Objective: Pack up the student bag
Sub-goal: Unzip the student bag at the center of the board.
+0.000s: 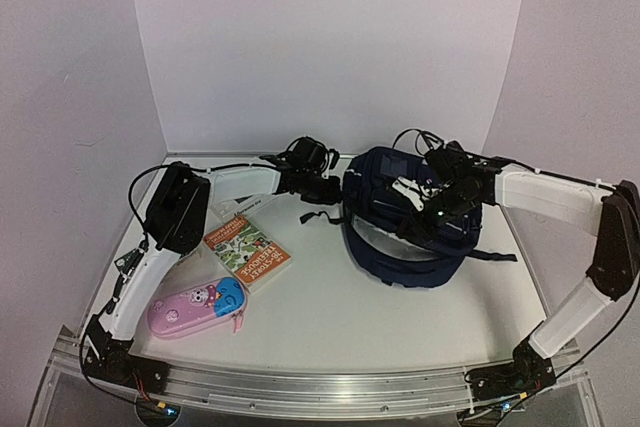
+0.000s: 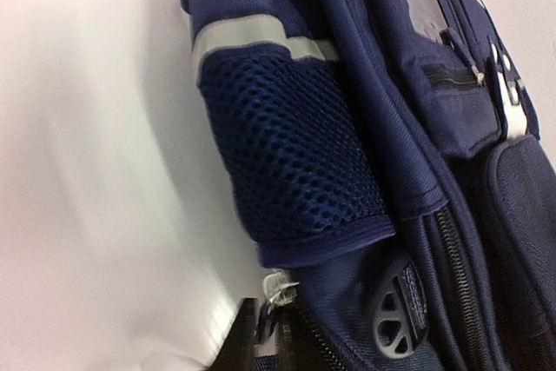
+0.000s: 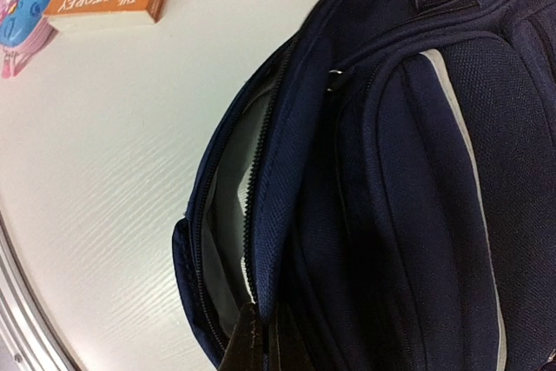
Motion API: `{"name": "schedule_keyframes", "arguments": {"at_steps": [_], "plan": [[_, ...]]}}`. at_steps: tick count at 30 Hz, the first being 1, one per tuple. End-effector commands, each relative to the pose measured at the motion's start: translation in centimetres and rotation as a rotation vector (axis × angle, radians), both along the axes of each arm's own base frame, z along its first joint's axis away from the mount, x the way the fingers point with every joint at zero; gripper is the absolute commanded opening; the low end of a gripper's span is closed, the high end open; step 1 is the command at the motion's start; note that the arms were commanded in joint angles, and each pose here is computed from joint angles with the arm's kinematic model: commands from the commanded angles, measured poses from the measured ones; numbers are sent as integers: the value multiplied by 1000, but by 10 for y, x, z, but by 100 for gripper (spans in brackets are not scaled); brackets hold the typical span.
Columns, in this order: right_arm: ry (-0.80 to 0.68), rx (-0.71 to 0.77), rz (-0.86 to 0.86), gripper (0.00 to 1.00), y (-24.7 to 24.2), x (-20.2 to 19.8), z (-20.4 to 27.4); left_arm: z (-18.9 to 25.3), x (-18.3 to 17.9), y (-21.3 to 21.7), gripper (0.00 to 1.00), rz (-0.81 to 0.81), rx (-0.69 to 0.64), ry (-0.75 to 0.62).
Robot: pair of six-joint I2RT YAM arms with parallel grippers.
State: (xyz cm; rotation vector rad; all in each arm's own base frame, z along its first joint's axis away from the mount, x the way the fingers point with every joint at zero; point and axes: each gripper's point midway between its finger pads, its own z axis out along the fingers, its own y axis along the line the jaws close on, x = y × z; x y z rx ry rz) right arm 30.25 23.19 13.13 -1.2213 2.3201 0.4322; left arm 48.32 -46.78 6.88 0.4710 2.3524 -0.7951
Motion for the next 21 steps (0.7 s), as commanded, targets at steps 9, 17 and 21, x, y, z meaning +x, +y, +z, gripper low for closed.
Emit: {"name": "schedule_keyframes", "arguments": {"at_steps": [9, 17, 21], "plan": [[-41, 12, -313, 0, 19, 122, -26, 75, 2, 88, 87, 154, 41, -52], [-10, 127, -296, 55, 38, 135, -7, 78, -36, 162, 100, 330, 61, 2], [-2, 187, -281, 71, 47, 133, 11, 87, -44, 206, 100, 477, 24, -3]]}}
